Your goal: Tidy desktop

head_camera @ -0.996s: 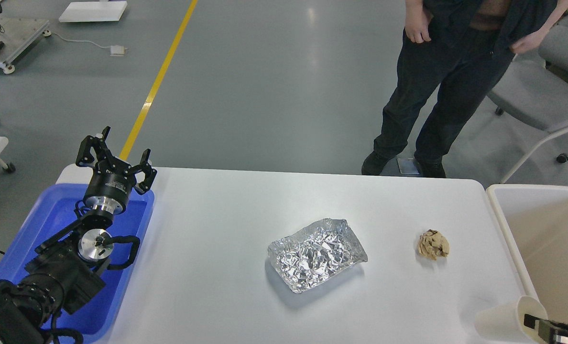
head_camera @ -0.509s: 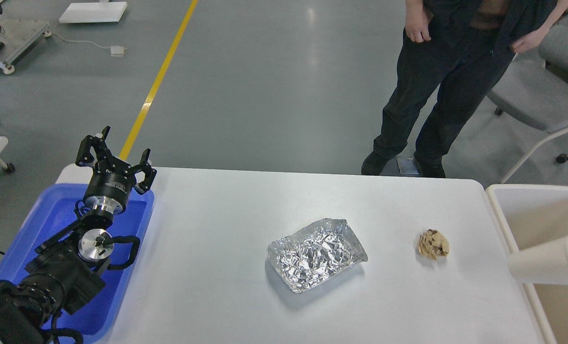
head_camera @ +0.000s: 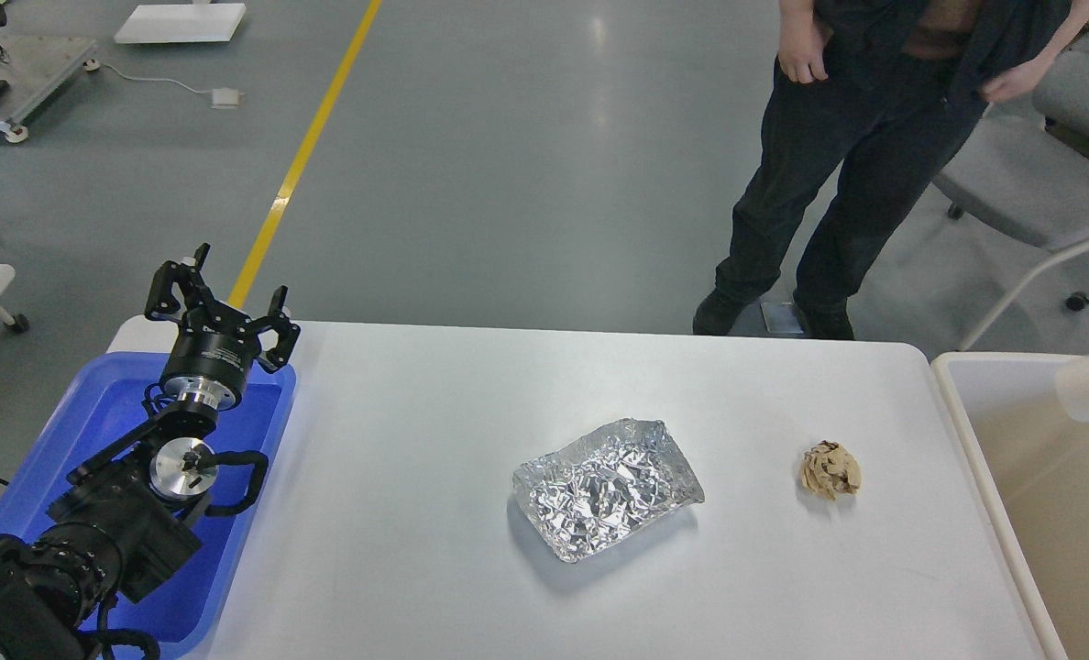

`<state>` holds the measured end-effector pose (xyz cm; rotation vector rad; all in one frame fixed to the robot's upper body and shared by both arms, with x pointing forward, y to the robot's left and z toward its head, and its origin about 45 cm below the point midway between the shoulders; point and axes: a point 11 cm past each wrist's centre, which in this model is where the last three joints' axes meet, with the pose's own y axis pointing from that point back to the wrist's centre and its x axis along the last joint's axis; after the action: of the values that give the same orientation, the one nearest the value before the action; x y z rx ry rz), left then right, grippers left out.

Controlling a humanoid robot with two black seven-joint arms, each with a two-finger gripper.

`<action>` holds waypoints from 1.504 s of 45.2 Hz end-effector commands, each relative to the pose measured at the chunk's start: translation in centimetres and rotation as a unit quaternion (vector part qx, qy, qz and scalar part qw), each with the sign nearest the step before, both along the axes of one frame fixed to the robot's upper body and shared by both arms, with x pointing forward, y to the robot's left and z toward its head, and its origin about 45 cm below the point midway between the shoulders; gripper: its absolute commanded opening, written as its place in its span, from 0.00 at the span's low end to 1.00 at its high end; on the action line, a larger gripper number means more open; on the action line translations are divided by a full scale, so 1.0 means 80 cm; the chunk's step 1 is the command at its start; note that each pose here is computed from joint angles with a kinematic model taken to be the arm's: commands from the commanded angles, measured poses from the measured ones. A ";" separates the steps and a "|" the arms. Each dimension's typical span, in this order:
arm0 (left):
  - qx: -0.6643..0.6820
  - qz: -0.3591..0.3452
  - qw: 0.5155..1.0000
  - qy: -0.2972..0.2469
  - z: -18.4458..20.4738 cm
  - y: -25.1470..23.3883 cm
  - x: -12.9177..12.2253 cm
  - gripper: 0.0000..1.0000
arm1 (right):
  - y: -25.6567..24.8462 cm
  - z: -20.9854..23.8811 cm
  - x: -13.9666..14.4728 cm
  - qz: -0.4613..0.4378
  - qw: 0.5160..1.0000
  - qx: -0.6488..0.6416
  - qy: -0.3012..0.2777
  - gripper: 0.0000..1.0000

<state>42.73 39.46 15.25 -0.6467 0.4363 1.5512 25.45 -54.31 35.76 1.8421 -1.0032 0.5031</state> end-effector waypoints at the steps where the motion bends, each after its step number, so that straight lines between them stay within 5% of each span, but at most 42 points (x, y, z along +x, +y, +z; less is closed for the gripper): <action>1: 0.000 0.000 1.000 0.000 0.000 0.000 0.000 1.00 | -0.062 -0.006 0.037 -0.116 0.992 0.046 -0.027 0.00; 18: 0.000 0.000 1.000 0.000 0.000 0.000 0.000 1.00 | -0.090 -0.113 0.058 -0.308 0.940 0.146 0.005 0.00; 39: 0.000 0.000 1.000 0.000 0.000 0.000 0.000 1.00 | -0.060 -0.272 0.072 -0.466 0.876 0.124 -0.004 0.00; 68: 0.001 0.001 1.000 0.001 0.000 0.000 0.000 1.00 | -0.048 -0.334 0.059 -0.632 0.753 0.185 0.015 0.00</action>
<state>42.72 39.48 15.24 -0.6461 0.4361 1.5520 31.08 -58.97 11.00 1.1151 -2.0672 -0.4739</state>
